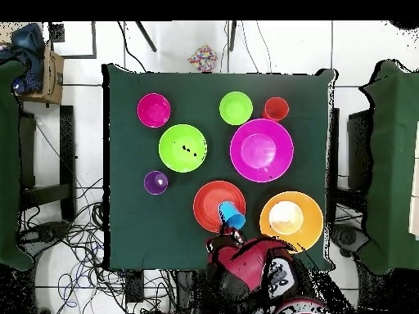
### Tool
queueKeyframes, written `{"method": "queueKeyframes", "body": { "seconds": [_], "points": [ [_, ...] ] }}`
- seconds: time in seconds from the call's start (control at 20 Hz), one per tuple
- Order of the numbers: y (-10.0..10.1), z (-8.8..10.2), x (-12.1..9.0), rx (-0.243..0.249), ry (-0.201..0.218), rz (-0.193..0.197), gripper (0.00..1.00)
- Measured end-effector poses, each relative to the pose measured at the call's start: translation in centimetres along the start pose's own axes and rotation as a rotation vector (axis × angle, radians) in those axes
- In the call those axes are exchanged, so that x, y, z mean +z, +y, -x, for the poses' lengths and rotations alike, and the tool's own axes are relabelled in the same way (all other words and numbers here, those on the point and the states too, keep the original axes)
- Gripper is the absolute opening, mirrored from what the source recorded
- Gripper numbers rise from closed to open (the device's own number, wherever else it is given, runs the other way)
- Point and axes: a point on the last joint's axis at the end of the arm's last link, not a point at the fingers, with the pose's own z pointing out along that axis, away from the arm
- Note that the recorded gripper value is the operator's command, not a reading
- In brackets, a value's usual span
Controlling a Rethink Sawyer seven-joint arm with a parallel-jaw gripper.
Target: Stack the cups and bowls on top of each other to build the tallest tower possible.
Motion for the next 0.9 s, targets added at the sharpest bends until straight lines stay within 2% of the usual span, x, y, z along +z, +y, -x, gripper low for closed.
{"method": "queueKeyframes", "body": {
  "seconds": [0.15,0.2,0.9],
  "points": [
    [-0.2,0.3,-0.1,0.0,-0.007,-0.004,0.0],
    [-0.2,0.7,-0.3,-0.007,-0.013,-0.008,1.0],
    [0.4,1.5,-0.3,-0.029,-0.025,-0.005,1.0]
  ]
}}
